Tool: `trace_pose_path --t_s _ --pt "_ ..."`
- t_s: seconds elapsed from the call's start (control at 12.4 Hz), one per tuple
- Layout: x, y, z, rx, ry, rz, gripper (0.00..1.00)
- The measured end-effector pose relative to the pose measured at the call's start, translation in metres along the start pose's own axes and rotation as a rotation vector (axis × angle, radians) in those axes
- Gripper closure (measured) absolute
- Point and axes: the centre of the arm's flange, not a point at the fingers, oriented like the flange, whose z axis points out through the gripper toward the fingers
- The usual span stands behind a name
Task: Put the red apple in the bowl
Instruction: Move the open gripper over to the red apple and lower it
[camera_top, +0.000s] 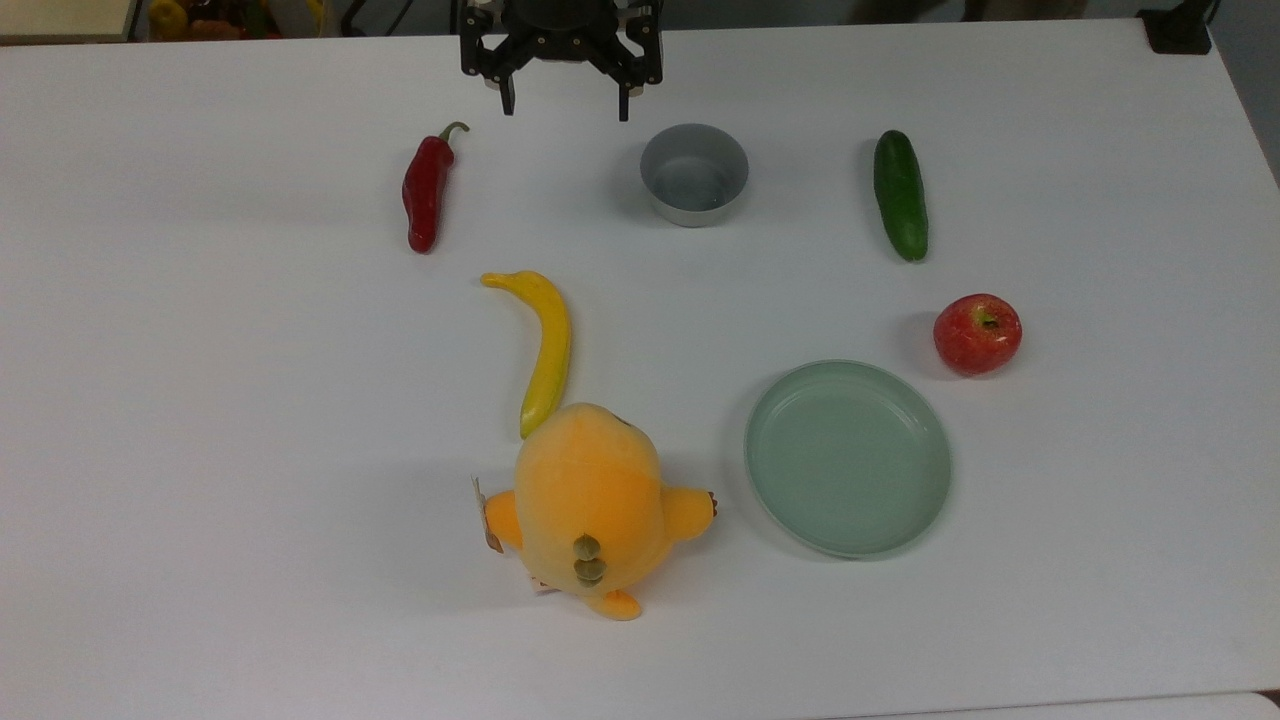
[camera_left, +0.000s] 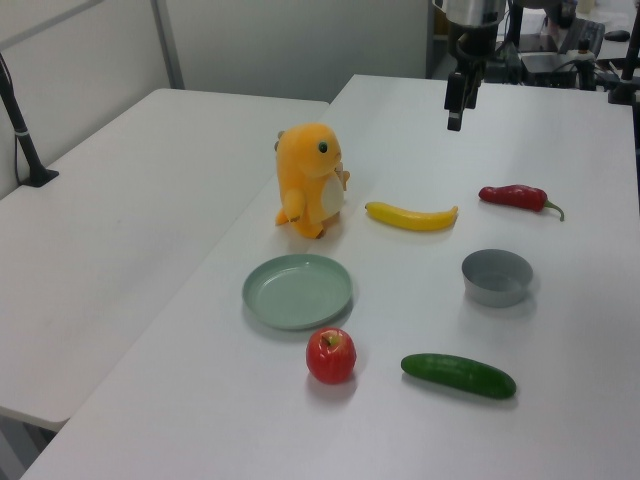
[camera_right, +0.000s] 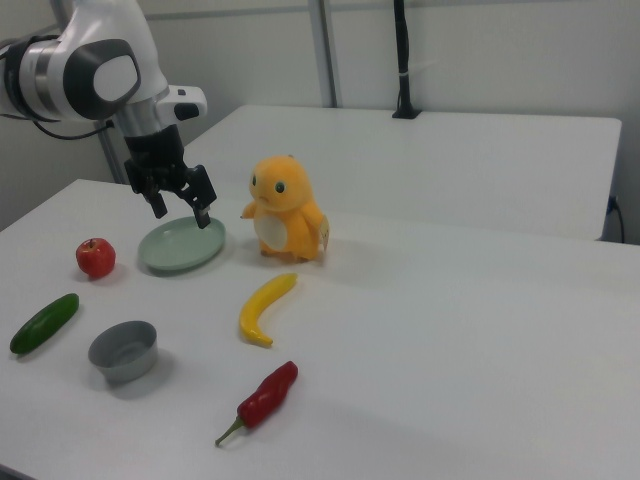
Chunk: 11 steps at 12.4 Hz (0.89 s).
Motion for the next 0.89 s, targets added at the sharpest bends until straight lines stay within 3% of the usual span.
trace_pose_path --t_s 0.65,0.89 --pt "0.0 -0.003 0.003 0.006 0.038 -0.006 0.0" --pt "-0.003 -0.055 0.007 0.031 0.062 -0.081 0.0"
